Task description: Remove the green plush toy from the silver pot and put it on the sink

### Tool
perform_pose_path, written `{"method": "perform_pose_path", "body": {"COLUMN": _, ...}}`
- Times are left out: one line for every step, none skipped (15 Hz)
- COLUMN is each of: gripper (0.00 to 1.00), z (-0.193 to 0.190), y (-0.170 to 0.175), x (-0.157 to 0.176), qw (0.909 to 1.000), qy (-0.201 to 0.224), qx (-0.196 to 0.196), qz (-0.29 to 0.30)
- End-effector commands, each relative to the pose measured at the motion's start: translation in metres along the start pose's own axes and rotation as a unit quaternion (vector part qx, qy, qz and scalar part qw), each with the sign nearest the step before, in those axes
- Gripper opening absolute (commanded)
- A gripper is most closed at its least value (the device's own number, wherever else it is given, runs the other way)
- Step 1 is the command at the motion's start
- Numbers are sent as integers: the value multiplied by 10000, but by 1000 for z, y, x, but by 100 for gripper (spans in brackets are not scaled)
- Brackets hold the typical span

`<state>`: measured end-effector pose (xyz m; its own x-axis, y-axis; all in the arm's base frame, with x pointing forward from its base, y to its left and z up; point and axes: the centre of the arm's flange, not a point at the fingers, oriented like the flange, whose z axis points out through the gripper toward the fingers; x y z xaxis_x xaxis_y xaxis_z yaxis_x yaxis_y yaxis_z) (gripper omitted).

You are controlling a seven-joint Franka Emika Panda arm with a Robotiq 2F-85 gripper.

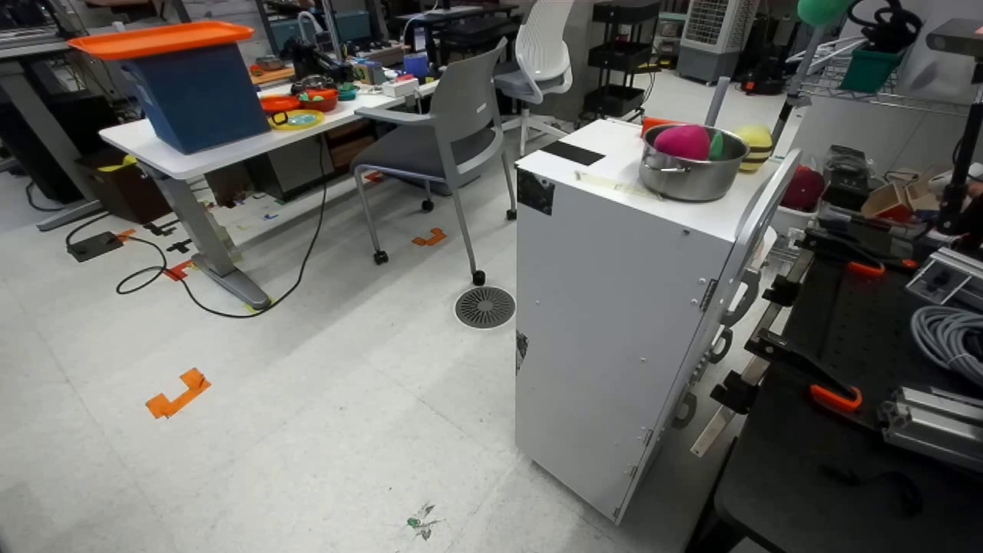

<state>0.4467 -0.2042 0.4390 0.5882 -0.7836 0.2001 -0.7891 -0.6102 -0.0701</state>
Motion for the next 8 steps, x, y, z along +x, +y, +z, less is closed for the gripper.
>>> {"method": "perform_pose_path", "body": {"gripper": 4, "z": -1, "y": -5, "x": 18, "qw": 9993, "qy": 109, "qx": -180, "qz": 305}}
{"method": "perform_pose_path", "body": {"gripper": 4, "z": 0, "y": -9, "x": 22, "qw": 9991, "qy": 124, "qx": -213, "qz": 345}}
{"method": "perform_pose_path", "body": {"gripper": 4, "z": 0, "y": -12, "x": 26, "qw": 9989, "qy": 118, "qx": -209, "qz": 395}}
{"method": "perform_pose_path", "body": {"gripper": 4, "z": -1, "y": -17, "x": 29, "qw": 9988, "qy": 151, "qx": -227, "qz": 407}}
{"method": "perform_pose_path", "body": {"gripper": 4, "z": -3, "y": -22, "x": 32, "qw": 9987, "qy": 190, "qx": -231, "qz": 405}}
{"method": "perform_pose_path", "body": {"gripper": 4, "z": -6, "y": -27, "x": 35, "qw": 9986, "qy": 240, "qx": -252, "qz": 394}}
{"method": "perform_pose_path", "body": {"gripper": 4, "z": -10, "y": -32, "x": 39, "qw": 9985, "qy": 282, "qx": -277, "qz": 378}}
{"method": "perform_pose_path", "body": {"gripper": 4, "z": -14, "y": -36, "x": 42, "qw": 9984, "qy": 330, "qx": -268, "qz": 367}}
